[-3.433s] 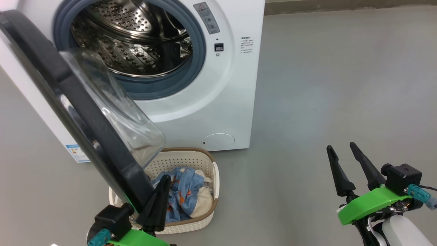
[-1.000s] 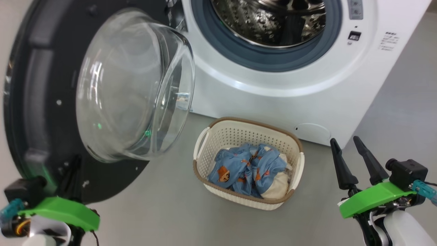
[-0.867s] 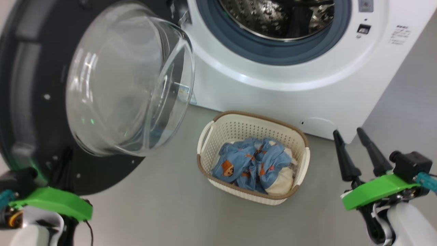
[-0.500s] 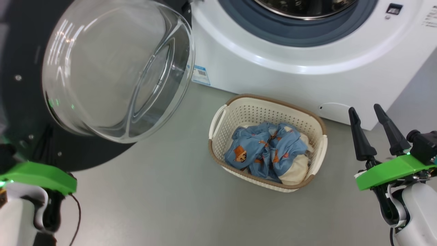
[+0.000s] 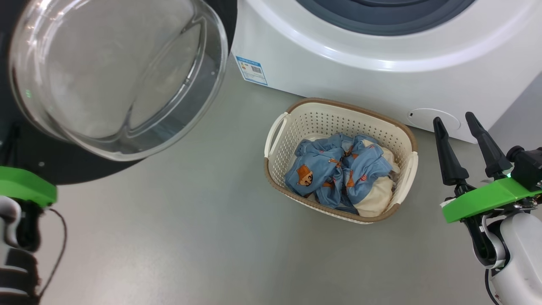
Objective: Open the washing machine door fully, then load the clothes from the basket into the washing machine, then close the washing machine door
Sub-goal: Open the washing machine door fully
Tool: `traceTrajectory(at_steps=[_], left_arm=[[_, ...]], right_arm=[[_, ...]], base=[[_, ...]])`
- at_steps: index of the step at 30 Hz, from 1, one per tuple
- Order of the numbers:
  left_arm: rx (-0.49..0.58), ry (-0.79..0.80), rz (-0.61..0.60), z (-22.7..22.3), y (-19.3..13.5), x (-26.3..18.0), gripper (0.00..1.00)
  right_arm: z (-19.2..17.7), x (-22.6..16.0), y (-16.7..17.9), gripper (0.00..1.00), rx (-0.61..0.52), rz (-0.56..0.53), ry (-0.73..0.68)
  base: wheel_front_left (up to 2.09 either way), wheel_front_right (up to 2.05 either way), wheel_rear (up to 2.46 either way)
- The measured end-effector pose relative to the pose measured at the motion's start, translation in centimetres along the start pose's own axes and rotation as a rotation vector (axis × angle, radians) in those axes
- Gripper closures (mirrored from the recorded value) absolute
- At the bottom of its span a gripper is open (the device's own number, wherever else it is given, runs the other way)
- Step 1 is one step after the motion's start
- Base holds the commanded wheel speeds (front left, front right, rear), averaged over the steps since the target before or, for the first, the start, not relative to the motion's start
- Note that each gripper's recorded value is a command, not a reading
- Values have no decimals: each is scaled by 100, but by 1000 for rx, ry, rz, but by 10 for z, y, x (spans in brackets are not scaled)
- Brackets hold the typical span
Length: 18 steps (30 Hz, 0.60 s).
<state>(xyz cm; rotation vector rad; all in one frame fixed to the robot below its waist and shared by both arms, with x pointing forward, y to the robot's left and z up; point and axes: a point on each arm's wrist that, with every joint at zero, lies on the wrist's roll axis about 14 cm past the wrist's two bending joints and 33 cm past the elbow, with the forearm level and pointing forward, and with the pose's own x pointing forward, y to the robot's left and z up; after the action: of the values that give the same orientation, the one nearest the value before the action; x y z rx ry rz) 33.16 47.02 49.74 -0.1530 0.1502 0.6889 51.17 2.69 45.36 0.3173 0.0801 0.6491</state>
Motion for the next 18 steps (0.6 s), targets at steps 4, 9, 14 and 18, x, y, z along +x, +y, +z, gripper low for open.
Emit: traceTrajectory(at_steps=[4, 9, 14, 18], left_arm=[[13, 4, 30, 7, 10, 7, 100], [26, 16, 60, 11, 20, 13, 100], [32, 30, 76, 10, 23, 17, 100], [35, 32, 83, 9, 25, 16, 100]], right_arm=[[0, -3, -4, 0, 1, -12, 1], [0, -6, -7, 0, 6, -24, 0], [-2, -7, -10, 0, 8, -32, 2], [-1, -7, -9, 0, 8, -33, 0]], base=[[0, 0, 0], [0, 0, 0], [0, 0, 0], [0, 0, 0]])
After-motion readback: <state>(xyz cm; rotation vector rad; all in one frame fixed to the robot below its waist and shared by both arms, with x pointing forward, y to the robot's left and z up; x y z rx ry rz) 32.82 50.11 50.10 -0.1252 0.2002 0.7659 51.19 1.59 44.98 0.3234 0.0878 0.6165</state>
